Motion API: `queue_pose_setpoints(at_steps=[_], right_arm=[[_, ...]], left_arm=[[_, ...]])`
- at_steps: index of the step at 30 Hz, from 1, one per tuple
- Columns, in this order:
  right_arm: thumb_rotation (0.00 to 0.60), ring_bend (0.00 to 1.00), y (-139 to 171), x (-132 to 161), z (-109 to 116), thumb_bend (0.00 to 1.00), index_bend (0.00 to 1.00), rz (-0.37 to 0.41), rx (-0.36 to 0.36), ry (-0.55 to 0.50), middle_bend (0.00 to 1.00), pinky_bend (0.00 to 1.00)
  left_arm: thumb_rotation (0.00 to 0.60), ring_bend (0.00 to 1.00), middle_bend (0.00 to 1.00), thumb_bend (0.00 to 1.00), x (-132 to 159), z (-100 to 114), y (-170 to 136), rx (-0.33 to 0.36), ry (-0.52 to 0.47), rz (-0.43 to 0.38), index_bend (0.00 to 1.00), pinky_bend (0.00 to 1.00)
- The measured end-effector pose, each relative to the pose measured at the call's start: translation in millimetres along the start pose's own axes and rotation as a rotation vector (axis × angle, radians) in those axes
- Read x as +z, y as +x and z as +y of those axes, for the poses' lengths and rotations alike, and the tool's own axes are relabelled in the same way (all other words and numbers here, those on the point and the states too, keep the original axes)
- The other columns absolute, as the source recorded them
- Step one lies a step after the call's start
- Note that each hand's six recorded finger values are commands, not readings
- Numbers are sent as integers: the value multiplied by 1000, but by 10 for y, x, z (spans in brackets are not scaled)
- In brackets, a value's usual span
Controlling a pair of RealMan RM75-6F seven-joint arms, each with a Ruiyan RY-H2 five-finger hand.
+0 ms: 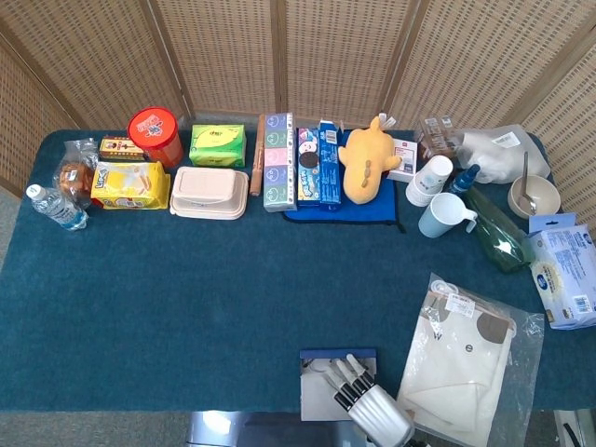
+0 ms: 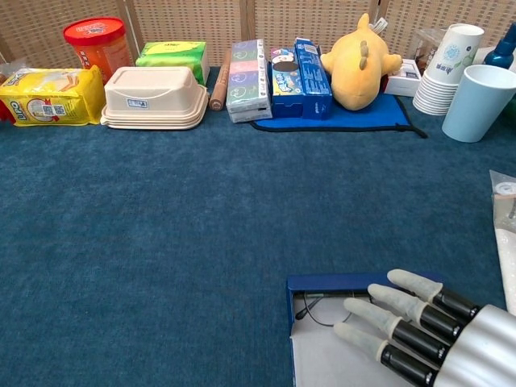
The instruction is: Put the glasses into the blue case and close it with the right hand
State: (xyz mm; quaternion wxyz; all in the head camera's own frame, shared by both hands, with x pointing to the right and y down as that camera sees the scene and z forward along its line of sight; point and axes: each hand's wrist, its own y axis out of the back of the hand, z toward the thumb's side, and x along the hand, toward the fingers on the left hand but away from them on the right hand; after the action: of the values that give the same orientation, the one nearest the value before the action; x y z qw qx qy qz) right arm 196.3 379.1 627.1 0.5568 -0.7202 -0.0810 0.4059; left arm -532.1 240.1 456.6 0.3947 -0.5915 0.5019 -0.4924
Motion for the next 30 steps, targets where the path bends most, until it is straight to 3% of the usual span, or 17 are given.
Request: queue_pose_setpoints(at_steps=[16, 30], right_arm=[[406, 0, -149, 19, 13, 258, 0, 65, -73, -18, 0, 65], [405, 0, -249, -74, 185, 243, 0, 54, -122, -11, 0, 65]], left_arm=[[600, 138, 198, 354, 91, 57, 34, 14, 13, -20, 164, 205], [600, 138, 198, 354, 52, 60, 6, 19, 12, -13, 164, 205]])
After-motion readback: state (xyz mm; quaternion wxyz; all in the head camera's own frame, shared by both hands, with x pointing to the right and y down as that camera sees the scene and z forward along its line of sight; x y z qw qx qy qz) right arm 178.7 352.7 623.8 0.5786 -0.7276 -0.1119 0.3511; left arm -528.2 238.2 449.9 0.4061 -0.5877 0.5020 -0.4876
